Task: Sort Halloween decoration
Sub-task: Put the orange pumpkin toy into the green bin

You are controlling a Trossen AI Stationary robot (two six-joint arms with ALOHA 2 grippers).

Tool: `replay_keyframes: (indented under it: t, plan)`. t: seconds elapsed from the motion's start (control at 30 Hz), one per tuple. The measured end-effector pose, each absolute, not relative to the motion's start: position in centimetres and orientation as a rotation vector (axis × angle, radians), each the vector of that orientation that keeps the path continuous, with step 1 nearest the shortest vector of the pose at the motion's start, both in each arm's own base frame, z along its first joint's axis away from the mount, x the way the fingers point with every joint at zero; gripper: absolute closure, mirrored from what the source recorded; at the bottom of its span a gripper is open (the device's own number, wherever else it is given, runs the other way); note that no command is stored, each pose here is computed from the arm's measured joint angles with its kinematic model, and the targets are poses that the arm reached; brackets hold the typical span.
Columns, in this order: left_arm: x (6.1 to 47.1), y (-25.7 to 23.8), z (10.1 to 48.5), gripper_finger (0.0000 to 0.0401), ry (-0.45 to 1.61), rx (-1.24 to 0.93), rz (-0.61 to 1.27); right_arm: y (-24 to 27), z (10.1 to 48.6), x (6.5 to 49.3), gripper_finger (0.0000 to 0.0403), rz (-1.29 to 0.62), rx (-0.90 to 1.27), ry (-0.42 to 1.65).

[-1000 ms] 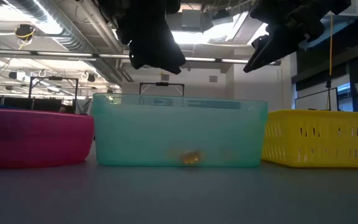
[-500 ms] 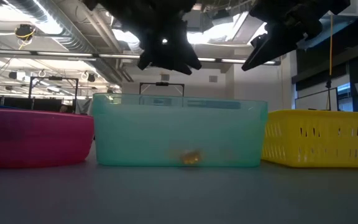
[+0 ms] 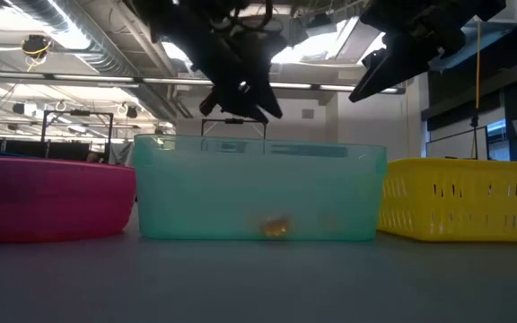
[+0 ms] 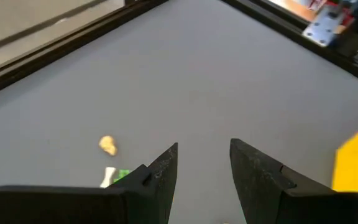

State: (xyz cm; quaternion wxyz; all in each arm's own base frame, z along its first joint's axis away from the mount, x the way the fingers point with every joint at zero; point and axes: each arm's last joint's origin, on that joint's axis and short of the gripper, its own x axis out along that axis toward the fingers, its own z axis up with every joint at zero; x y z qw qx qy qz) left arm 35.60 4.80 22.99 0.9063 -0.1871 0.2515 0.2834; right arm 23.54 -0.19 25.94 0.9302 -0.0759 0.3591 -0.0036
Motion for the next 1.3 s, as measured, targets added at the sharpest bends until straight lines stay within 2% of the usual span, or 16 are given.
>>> replay_keyframes:
  t: [0.27,0.6,0.9,1.3]
  plan:
    - [34.3,9.0,21.6,0.027,0.656,-0.471,0.614,-0.2,25.9,23.5,0.0214,-0.007,-0.156,0.736]
    - [33.6,11.7,18.7,0.027,0.798,-0.509,0.696,-0.2,25.9,23.5,0.0214,-0.007,-0.155,0.738]
    - [34.1,12.4,15.2,0.027,0.905,-0.542,0.685,-0.2,25.9,23.5,0.0214,-0.007,-0.156,0.737]
    - [34.3,12.4,13.2,0.027,0.965,-0.54,0.698,-0.2,25.9,23.5,0.0214,-0.007,-0.156,0.737]
